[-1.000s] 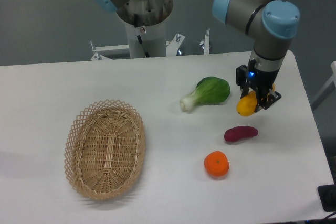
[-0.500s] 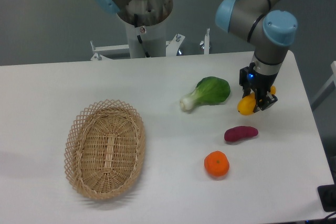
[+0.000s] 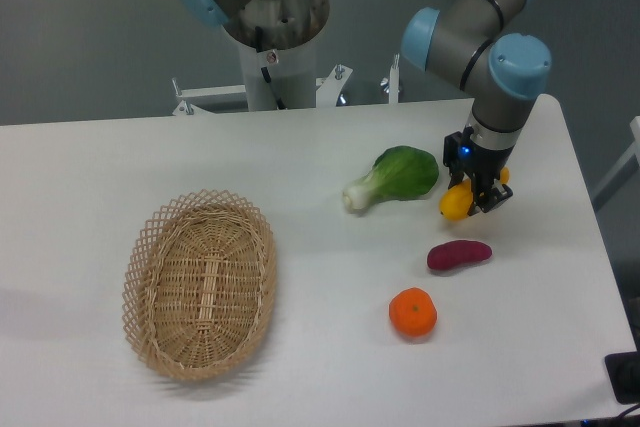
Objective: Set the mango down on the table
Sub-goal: 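Lower the held mango onto the table beside the bok choy, then open the gripper to release the mango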
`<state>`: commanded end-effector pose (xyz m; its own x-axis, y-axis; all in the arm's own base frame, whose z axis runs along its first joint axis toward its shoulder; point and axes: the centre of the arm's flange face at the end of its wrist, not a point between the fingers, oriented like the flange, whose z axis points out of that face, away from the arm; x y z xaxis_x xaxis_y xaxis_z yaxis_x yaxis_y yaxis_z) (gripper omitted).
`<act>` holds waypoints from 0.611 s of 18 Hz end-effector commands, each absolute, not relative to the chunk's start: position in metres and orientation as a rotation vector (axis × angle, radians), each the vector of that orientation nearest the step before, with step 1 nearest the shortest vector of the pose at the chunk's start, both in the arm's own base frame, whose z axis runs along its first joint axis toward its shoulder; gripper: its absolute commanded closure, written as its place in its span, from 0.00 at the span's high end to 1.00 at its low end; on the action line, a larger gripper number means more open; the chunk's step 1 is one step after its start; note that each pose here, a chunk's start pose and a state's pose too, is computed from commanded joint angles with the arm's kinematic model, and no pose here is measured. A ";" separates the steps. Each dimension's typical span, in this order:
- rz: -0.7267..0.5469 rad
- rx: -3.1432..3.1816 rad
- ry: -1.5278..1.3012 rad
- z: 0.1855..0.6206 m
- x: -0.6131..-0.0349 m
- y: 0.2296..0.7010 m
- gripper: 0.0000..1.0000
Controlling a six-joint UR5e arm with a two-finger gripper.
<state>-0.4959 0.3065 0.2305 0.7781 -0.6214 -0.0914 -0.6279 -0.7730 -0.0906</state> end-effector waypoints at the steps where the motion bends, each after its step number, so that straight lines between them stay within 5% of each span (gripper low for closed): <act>1: 0.080 -2.851 1.008 0.229 -0.494 0.307 0.59; 3: 0.074 -2.851 1.009 0.227 -0.493 0.307 0.62; 7: 0.114 -2.838 1.003 0.229 -0.495 0.310 0.92; 11: 0.135 -2.831 1.003 0.234 -0.497 0.312 1.00</act>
